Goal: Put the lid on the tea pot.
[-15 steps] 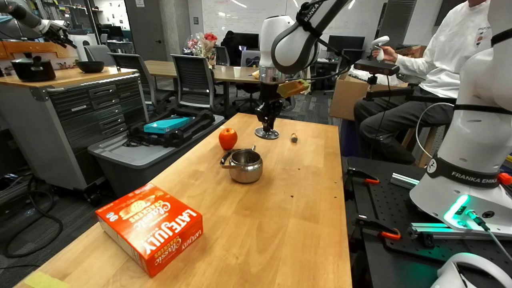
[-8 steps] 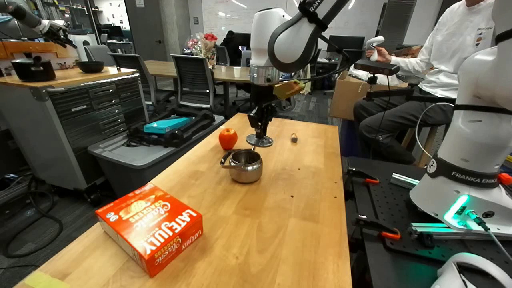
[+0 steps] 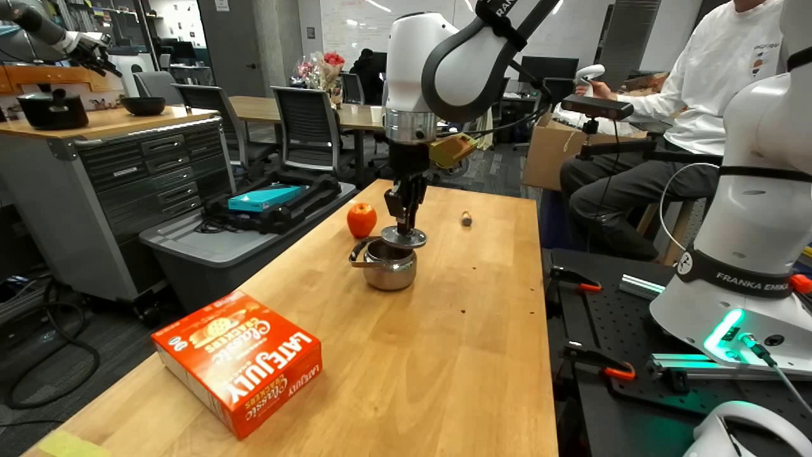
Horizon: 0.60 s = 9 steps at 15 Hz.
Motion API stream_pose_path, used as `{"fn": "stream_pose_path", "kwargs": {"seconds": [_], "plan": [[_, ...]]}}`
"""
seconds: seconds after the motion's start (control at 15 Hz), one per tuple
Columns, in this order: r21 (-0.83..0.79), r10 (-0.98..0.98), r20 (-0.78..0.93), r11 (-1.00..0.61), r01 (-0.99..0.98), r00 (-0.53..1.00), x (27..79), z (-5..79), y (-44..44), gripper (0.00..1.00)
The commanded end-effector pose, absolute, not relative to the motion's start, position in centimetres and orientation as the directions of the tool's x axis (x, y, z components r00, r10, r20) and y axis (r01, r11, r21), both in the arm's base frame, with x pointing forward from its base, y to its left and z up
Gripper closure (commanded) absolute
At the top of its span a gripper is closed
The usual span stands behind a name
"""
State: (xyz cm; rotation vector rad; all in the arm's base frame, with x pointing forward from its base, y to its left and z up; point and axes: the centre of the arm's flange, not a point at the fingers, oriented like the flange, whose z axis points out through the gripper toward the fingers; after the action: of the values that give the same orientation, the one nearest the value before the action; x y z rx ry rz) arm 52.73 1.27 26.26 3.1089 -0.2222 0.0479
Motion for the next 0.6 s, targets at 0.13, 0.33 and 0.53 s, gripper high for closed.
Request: {"fn": "stream_pose_path", "kwargs": {"seconds": [0.13,0.33,0.53], "plan": [[-0.006,-0.167,0.086,-0.986,-0.167,0.982,53.7,26.5,1.3,0.93],[-0.003,-0.173,0.106,-0.985,-0.173,0.979,54.1,26.4,1.3,0.93],[0.004,-0.181,0.107,-0.983,-0.182,0.978,54.7,26.0,1.2,0.93]]}}
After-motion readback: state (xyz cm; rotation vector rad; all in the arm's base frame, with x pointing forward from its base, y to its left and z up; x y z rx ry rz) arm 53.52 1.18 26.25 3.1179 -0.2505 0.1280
